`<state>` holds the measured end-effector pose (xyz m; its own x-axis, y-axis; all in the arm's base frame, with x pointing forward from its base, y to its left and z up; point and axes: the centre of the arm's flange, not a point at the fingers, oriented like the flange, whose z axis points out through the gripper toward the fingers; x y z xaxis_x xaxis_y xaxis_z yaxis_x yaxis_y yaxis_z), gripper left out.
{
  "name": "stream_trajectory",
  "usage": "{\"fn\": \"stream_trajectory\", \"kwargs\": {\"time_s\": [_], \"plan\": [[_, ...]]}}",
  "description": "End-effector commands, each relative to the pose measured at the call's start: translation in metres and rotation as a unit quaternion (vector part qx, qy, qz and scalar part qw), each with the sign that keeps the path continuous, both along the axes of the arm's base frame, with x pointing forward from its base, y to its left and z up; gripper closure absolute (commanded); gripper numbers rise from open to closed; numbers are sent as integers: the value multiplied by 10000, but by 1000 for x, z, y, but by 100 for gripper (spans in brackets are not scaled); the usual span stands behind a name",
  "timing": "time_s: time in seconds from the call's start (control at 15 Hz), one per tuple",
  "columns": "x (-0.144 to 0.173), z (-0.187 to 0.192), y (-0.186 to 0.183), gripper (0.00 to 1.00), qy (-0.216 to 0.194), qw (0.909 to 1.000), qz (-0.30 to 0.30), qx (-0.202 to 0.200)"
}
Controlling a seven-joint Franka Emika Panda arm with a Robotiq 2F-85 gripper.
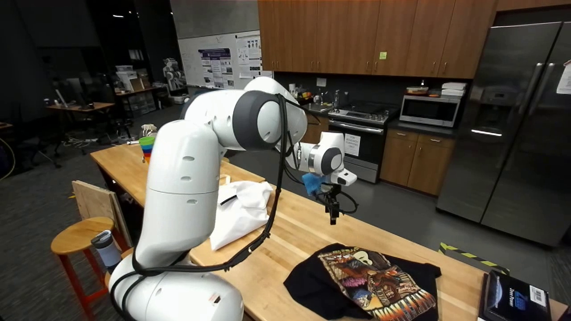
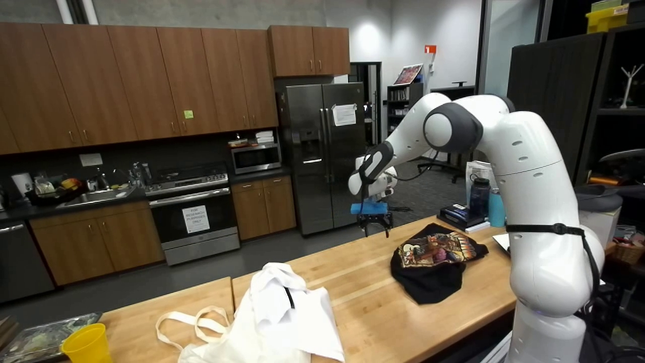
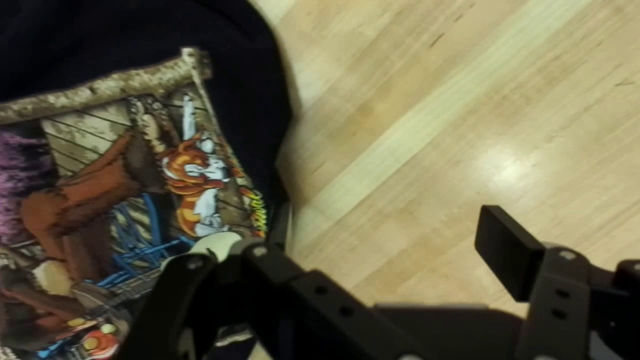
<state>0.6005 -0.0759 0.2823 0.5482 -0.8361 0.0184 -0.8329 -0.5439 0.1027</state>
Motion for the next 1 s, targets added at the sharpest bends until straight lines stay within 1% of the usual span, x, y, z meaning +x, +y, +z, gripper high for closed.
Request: {"fn": "stream_trajectory", "kwargs": {"time_s": [0.0, 0.07, 0.13, 0.2, 0.27, 0.4, 0.47, 0.6, 0.67, 0.73, 0.8, 0.93], "plan": [[-83, 15, -38, 0, -202, 9988, -255, -374], [-100, 16, -54, 0, -191, 9981, -251, -523], [-116, 15, -72, 0, -151, 9961, -254, -827], [-131, 14, -91, 0, -129, 9947, -435, -924], [-85, 2, -70, 0, -20, 9972, -219, -720], [-112, 2, -92, 0, 1, 9960, -347, -823], [-117, 4, -96, 0, -7, 9959, -385, -819], [-118, 6, -95, 0, -32, 9960, -385, -810], [-114, 4, -91, 0, -29, 9967, 193, -785], [-111, 0, -87, 0, 42, 9956, 551, -760], [-108, -5, -82, 0, 110, 9940, 822, -718], [-102, -14, -82, 0, 126, 9891, 1376, -509]]}}
